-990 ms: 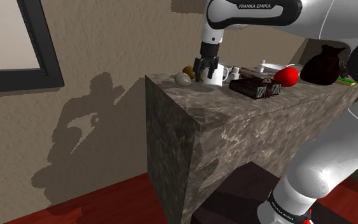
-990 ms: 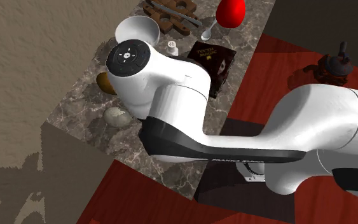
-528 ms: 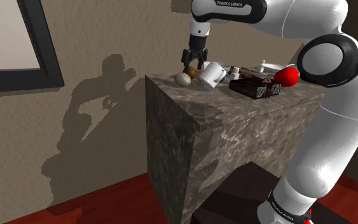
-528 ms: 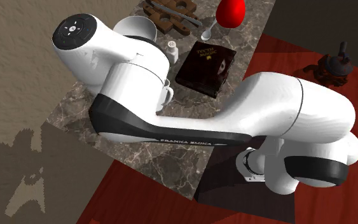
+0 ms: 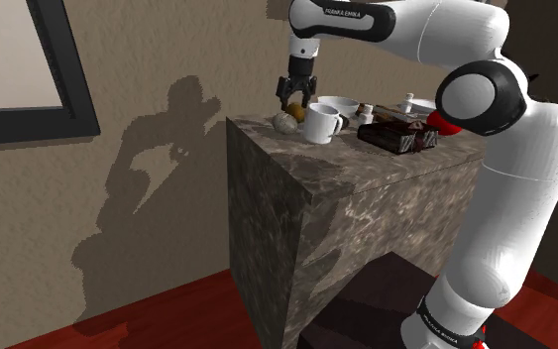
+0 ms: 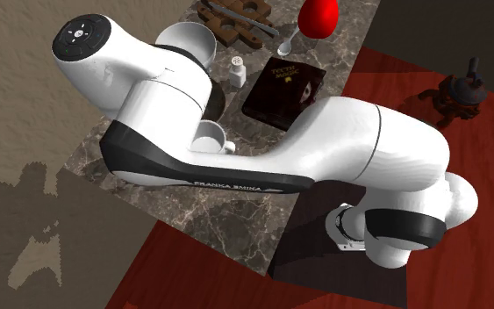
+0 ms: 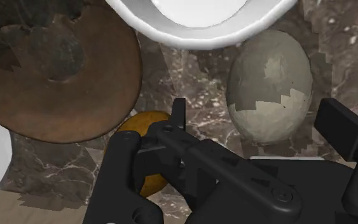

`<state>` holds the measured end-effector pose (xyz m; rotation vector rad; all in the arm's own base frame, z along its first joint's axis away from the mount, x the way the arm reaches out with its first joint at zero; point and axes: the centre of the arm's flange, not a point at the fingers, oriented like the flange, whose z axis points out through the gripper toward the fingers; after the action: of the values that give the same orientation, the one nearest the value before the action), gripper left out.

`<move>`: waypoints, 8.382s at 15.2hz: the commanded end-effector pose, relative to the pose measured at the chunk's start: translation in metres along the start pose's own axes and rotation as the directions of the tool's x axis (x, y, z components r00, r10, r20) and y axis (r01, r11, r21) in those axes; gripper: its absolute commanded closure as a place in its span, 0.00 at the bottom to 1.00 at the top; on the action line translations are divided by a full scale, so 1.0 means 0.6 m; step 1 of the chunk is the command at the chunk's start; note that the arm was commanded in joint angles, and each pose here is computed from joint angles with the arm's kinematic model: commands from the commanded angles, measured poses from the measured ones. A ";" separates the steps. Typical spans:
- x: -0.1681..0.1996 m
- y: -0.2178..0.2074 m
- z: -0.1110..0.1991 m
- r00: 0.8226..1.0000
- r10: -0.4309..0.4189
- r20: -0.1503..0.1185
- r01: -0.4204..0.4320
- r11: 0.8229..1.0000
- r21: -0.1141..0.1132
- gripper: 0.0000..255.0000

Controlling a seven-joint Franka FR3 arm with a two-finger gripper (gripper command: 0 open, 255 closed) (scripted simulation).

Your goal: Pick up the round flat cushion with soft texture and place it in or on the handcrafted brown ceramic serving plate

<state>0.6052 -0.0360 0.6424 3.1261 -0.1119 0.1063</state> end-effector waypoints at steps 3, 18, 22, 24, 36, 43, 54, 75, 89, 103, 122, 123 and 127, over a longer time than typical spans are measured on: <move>-0.001 0.001 0.031 1.000 0.000 -0.001 0.000 1.000 0.000 0.00; 0.002 0.004 0.026 1.000 0.001 -0.001 -0.001 1.000 -0.001 1.00; 0.001 0.001 0.014 1.000 0.000 -0.001 0.000 1.000 0.000 1.00; 0.000 0.000 0.014 1.000 -0.002 -0.008 0.002 1.000 0.001 0.00; -0.096 -0.027 0.098 0.932 0.057 -0.357 -0.078 0.996 -0.044 0.00; -0.096 -0.025 0.098 0.932 0.057 -0.357 -0.078 0.996 -0.044 1.00; -0.094 -0.027 0.072 0.932 0.057 -0.357 -0.078 0.996 -0.044 1.00; -0.088 -0.004 -0.103 0.932 0.057 -0.357 -0.078 0.996 -0.044 1.00; -0.162 0.250 -0.121 0.932 0.057 -0.357 -0.078 0.996 -0.044 1.00; -0.170 0.249 0.002 0.932 0.057 -0.357 -0.078 0.996 -0.044 1.00; -0.200 0.243 -0.065 0.932 0.057 -0.357 -0.078 0.996 -0.044 0.00; -0.200 0.243 -0.065 0.932 0.057 -0.357 -0.078 0.996 -0.044 0.00; -0.200 0.243 -0.065 0.932 0.057 -0.357 -0.078 0.996 -0.044 0.00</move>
<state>0.4728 -0.1724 0.6740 2.9842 -0.2128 0.6539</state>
